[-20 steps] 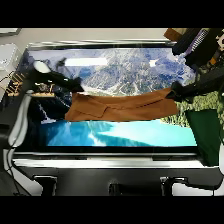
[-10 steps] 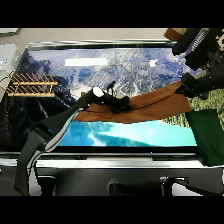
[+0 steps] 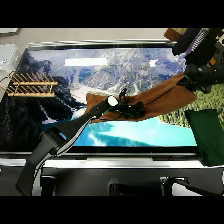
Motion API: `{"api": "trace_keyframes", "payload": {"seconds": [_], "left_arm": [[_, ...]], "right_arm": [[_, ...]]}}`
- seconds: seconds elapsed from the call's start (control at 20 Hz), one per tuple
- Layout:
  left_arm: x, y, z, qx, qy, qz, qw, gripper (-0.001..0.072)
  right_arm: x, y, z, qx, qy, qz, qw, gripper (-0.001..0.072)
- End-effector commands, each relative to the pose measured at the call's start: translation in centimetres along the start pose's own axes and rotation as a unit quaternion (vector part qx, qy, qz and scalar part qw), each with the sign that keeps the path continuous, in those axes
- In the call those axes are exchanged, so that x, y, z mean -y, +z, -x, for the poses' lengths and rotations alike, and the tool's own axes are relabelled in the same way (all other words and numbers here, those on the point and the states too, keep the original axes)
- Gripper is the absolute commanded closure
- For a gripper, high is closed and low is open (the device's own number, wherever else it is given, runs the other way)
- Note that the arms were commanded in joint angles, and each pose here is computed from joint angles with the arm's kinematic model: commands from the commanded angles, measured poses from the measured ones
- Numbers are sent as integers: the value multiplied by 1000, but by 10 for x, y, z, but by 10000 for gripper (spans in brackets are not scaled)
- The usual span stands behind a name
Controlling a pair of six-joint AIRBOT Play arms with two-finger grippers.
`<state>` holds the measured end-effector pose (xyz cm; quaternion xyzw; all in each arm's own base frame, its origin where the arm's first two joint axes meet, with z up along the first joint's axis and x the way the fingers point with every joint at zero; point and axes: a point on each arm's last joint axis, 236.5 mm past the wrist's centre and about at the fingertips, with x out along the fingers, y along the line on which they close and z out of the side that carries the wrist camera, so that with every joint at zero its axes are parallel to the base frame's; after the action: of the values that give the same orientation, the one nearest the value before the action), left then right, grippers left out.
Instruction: Fold the clothes and pants, and hang the long-sleeved shirts on hangers.
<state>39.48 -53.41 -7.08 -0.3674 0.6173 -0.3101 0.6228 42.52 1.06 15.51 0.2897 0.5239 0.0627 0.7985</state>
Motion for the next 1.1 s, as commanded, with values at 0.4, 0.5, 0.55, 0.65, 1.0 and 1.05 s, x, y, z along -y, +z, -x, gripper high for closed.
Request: {"api": "trace_keyframes", "payload": {"seconds": [0.4,0.5,0.55,0.65,1.0,1.05], "left_arm": [[-9,106,290,102,186,-139,967,694],[-13,117,388,164,238,-139,947,693],[-14,116,432,189,252,-136,939,693],[-17,106,499,222,267,-134,928,693],[-53,92,634,327,295,-55,896,692],[-57,93,639,330,296,-50,895,692]], "right_arm": [[-89,4,-29,21,101,-21,994,679],[-132,-10,-53,13,125,-25,992,679],[-151,-18,-68,7,136,-27,990,679],[-187,-41,-104,-15,152,-29,988,679],[-253,-119,-223,-65,177,-20,982,679],[-257,-122,-234,-63,182,-27,981,679]]}}
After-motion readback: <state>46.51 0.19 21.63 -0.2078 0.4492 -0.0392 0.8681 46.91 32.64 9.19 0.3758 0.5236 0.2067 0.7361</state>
